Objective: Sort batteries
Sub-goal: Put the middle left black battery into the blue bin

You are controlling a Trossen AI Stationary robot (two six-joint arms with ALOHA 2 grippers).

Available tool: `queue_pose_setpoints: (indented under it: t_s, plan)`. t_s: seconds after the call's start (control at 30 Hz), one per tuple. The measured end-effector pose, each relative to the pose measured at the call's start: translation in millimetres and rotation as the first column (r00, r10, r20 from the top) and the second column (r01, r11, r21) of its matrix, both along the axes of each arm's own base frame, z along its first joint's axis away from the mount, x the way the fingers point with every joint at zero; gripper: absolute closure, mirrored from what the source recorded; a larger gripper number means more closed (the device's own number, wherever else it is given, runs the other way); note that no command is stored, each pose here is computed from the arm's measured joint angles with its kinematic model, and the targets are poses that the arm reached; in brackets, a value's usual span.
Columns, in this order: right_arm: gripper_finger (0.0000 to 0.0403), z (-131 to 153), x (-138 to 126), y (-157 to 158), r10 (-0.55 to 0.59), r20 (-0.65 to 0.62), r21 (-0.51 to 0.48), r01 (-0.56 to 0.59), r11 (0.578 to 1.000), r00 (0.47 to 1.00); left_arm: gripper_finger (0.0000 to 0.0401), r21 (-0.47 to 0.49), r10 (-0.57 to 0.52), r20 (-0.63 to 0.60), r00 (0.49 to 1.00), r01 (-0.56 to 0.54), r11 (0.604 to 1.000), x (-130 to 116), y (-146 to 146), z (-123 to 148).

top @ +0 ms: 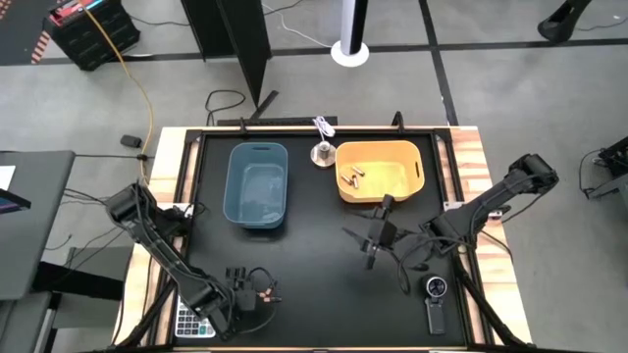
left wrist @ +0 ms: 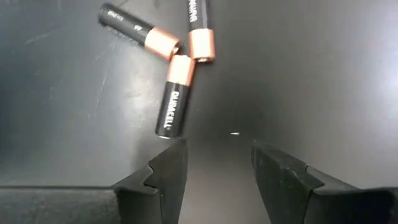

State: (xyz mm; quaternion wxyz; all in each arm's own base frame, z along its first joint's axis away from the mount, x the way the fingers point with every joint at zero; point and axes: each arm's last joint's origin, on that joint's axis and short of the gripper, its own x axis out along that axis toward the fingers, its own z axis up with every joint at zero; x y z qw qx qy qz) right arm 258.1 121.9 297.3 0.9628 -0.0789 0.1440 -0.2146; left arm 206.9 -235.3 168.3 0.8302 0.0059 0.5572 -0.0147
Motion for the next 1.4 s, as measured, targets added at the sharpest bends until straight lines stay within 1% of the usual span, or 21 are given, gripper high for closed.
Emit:
queue_pose_setpoints:
  t_s: [0.13,0.3,0.37,0.5,0.67,0.83,0.97,1.27,1.4]
  plan:
    - [0.0177,0,0,0,0.0,0.0,0.0,0.0,1.0,1.0,0.0231,0.028,0.018,0.05,0.999,-0.019,0.999,3,-1,2]
    - [0.0177,0,0,0,0.0,0.0,0.0,0.0,1.0,1.0,0.0231,0.091,0.021,0.082,0.996,-0.028,0.995,4,3,2]
    - [0.0177,0,0,0,0.0,0.0,0.0,0.0,1.0,1.0,0.0231,0.098,0.01,0.078,0.997,-0.017,0.995,8,5,-1]
    - [0.0177,0,0,0,0.0,0.0,-0.001,0.0,1.0,1.0,0.0231,0.09,-0.025,0.031,0.999,0.022,0.996,17,7,-12]
    - [0.0177,0,0,0,0.0,-0.001,-0.001,0.0,1.0,1.0,0.0231,0.099,-0.004,0.012,1.0,0.003,0.995,22,15,-15]
    - [0.0177,0,0,0,0.001,-0.002,-0.002,-0.001,1.0,1.0,0.0232,0.075,-0.005,-0.018,1.0,0.006,0.997,24,18,-16]
    - [0.0177,0,0,0,0.001,-0.005,-0.003,-0.001,1.0,1.0,0.0244,0.071,-0.012,-0.031,0.999,0.014,0.997,27,21,-17]
    - [0.0177,-1,0,0,0.001,-0.01,-0.006,-0.001,1.0,1.0,0.0278,0.033,-0.019,-0.088,0.996,0.022,0.999,33,23,-28]
    - [0.0177,-1,0,0,0.001,-0.011,-0.007,-0.001,1.0,1.0,0.0302,0.028,-0.014,-0.093,0.996,0.016,0.999,34,23,-29]
